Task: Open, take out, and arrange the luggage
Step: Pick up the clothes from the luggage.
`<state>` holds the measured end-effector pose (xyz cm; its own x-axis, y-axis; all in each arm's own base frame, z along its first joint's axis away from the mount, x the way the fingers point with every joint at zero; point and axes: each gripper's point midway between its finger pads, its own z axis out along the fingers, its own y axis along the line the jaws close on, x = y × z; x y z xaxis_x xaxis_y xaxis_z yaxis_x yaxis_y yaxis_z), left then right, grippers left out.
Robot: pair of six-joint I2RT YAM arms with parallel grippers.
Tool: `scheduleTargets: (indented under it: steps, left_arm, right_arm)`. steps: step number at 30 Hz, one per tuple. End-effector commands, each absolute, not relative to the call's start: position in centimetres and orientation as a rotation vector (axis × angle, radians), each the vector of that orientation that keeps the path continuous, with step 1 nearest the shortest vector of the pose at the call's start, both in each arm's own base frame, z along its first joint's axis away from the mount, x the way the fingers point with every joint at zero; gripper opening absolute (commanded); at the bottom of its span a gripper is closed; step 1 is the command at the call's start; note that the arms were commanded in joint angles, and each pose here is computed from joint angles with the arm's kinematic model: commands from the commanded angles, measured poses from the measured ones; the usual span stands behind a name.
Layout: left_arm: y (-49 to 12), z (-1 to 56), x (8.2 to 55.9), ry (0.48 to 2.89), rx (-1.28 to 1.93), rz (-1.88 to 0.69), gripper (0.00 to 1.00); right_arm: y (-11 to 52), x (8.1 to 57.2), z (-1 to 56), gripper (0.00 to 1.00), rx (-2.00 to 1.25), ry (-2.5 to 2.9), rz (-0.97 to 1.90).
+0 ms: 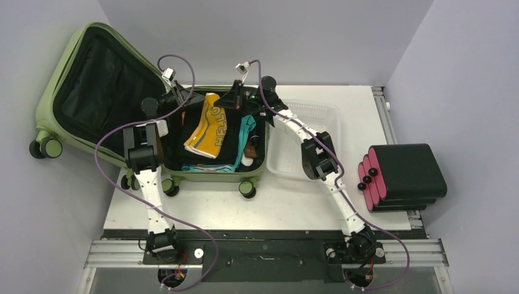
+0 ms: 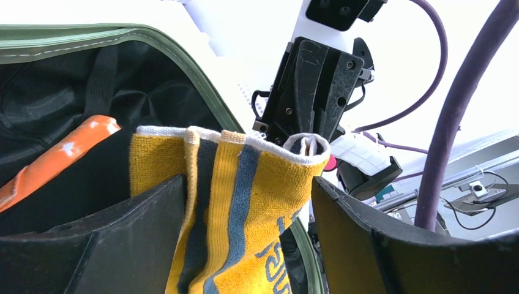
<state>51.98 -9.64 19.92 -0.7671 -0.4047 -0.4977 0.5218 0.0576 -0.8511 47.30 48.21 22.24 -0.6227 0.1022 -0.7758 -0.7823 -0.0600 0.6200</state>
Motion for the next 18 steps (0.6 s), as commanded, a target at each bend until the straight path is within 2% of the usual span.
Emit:
scheduleTargets:
  steps: [1,9,18]
  left_arm:
    - [-11.2,14.4,51.3,1.684,0.114,-1.824,0.71]
    - [-9.7,12.8,53.4,1.717,0.115,-1.719,0.72]
    - [-11.8,12.1,53.0,1.737,0.143,-1.817,0.73]
  right_arm:
    - [47.0,46.2,27.8,0.00,-0.810,1.428,1.747]
    - [46.5,45.7,28.7,0.00,-0.826,1.400,1.764]
    - [45.7,44.8,29.5,0.00,-0.836,1.351,1.822]
